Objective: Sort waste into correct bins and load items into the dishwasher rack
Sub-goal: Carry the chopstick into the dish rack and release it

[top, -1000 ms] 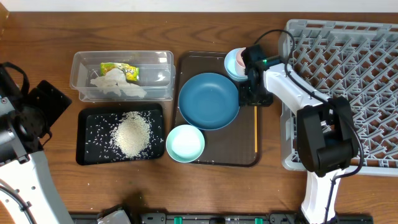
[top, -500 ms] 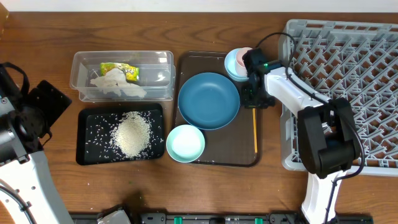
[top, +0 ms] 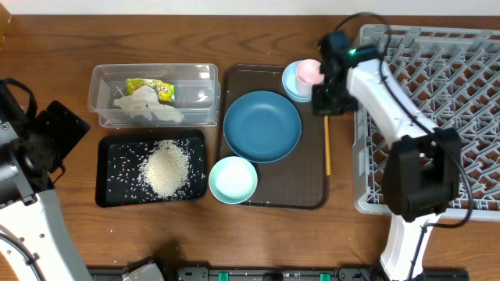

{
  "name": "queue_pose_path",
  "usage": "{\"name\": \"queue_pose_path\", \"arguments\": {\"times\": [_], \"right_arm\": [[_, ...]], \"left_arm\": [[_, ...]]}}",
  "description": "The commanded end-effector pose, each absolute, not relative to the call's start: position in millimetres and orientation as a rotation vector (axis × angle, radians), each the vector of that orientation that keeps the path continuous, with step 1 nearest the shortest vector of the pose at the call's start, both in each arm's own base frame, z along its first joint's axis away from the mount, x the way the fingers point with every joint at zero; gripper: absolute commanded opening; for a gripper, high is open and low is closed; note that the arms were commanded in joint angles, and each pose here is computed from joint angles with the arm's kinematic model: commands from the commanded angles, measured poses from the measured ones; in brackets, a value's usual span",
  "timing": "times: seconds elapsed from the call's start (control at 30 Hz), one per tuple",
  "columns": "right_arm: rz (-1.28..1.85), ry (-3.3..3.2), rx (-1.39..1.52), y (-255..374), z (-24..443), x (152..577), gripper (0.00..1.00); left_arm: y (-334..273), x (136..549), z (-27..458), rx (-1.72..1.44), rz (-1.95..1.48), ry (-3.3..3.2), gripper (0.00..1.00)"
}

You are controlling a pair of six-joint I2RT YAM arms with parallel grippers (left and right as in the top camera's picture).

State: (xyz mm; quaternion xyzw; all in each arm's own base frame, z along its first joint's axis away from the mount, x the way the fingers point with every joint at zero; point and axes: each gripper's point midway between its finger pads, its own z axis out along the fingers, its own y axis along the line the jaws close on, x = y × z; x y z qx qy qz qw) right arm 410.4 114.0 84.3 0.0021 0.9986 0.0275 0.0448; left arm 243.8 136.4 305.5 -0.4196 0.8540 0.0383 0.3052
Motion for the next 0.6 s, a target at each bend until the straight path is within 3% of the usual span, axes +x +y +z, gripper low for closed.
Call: {"name": "queue_pose_path", "arguments": {"times": [0.0,0.37,0.57], "right_arm": [[0.116,2.924,-0.084,93,136,431,0.01],[0.049,2.812,0.014,-6,157,461,0.01],[0.074,2.728,-0.007,-18,163,480,0.01]], "left_arm": [[139,243,307,-1.116,0.116,2.256,0.93],[139,243,307,-1.116,0.116,2.256,0.93],[139,243,307,-1.116,0.116,2.256,0.93]]}}
